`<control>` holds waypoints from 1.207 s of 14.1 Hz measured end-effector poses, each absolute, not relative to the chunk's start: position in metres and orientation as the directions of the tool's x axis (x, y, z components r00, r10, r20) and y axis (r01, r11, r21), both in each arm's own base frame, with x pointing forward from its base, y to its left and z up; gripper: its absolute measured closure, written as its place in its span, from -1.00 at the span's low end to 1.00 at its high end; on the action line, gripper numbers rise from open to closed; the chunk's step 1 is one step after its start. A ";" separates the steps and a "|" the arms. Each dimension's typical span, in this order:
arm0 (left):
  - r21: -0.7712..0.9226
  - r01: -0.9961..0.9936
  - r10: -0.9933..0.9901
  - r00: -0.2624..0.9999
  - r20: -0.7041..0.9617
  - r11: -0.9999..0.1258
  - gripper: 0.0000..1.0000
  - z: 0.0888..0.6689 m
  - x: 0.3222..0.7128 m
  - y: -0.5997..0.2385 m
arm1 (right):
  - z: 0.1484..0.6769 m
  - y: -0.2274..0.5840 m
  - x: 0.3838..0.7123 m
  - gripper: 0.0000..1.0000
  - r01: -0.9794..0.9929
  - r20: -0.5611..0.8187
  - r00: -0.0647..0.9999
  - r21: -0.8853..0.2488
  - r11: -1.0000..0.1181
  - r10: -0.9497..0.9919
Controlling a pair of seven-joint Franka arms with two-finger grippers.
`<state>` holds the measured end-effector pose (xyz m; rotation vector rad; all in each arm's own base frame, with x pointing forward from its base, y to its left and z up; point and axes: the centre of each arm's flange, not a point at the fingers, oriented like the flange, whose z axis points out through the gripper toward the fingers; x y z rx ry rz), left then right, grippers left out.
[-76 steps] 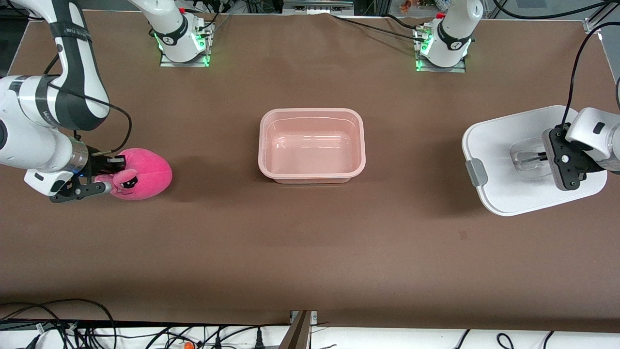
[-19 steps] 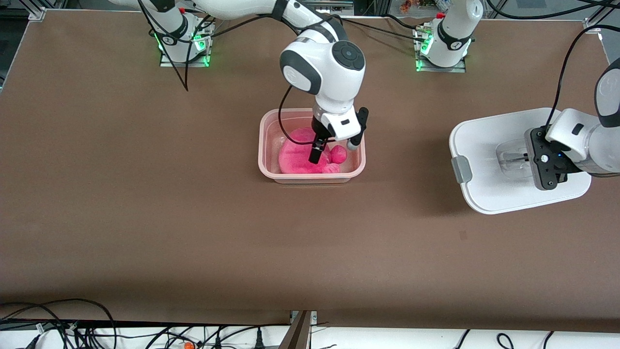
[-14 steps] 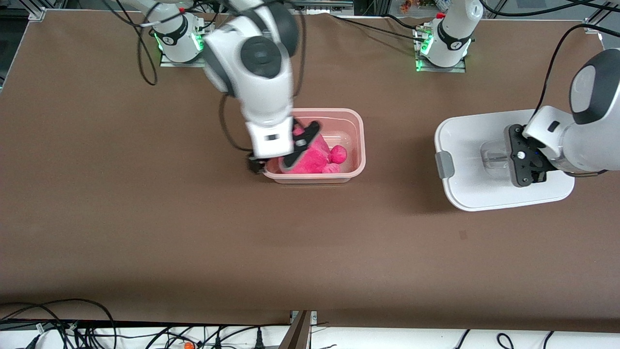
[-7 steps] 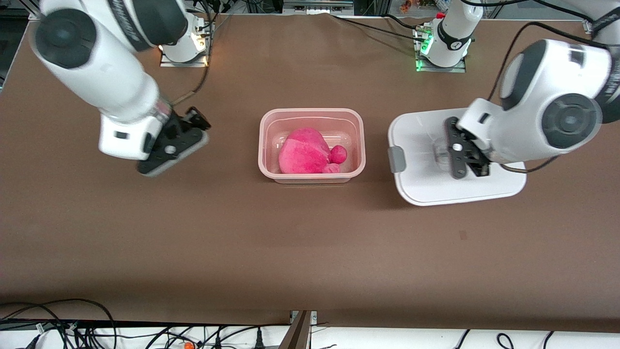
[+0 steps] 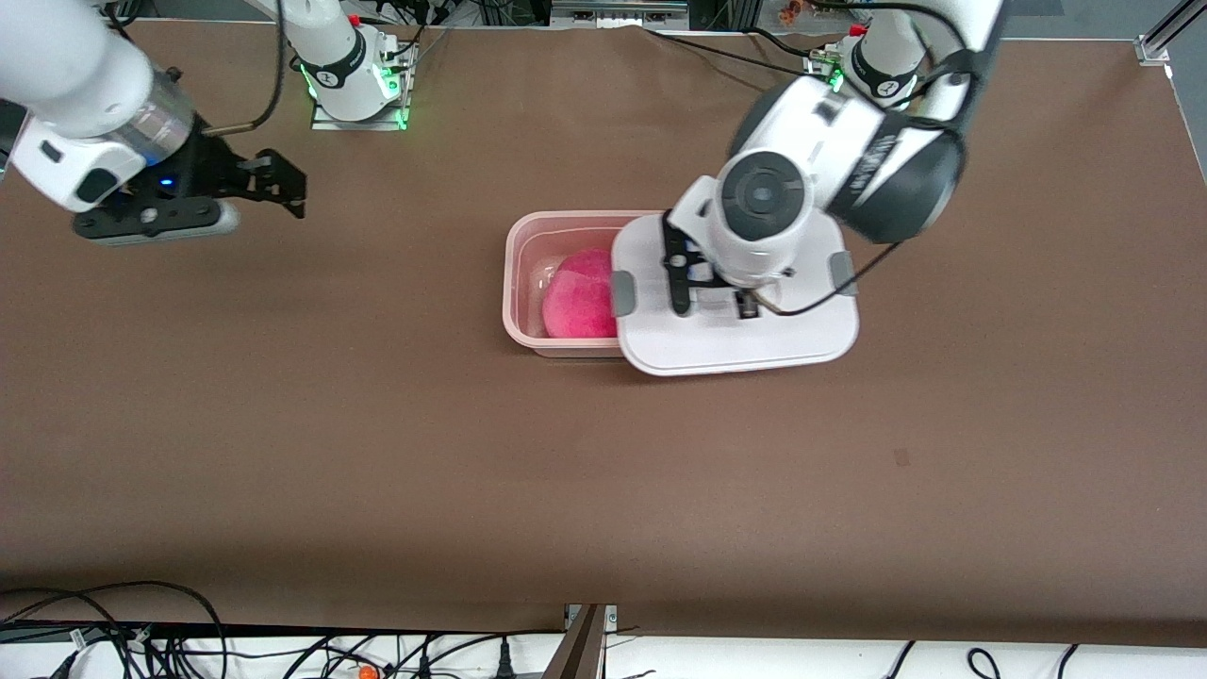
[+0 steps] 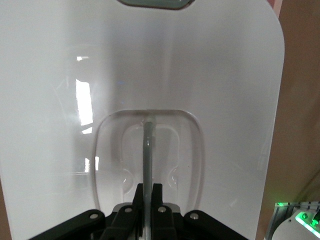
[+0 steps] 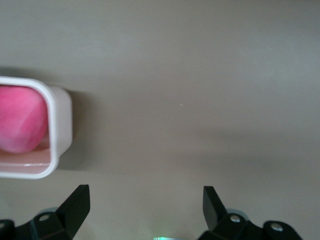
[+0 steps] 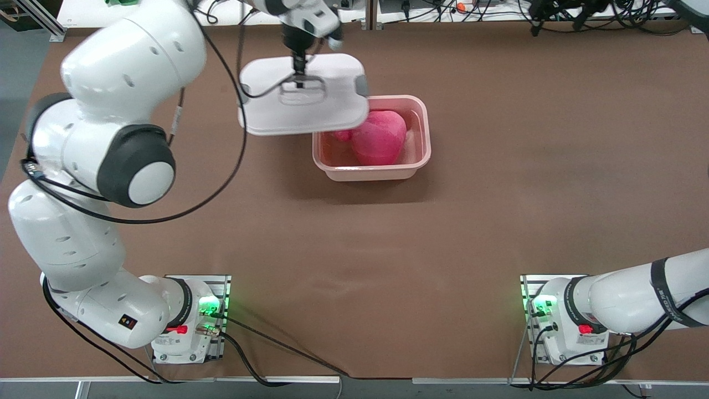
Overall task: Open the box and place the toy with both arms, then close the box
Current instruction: 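Withdraw the right gripper while the left gripper carries the lid over the box, then lower the lid onto the box and press it down with the left gripper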
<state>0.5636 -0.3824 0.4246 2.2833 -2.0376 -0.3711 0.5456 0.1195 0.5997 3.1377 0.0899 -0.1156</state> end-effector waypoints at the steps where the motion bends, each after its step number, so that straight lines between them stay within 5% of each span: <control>1: 0.196 -0.973 -0.988 0.098 -0.119 -0.121 0.86 0.415 0.560 -0.399 | 0.597 0.101 0.549 -1.00 0.023 -0.079 0.997 -0.001 -1.000 0.023; 5: 0.148 -0.982 -0.991 0.111 -0.080 -0.122 0.86 0.393 0.540 -0.451 | 0.591 0.039 0.561 -1.00 -0.084 -0.081 0.993 0.003 -0.996 -0.084; 17: 0.114 -0.981 -0.986 0.151 -0.075 -0.158 0.86 0.349 0.508 -0.510 | 0.630 0.044 0.565 -1.00 0.052 0.013 0.999 0.025 -0.998 0.053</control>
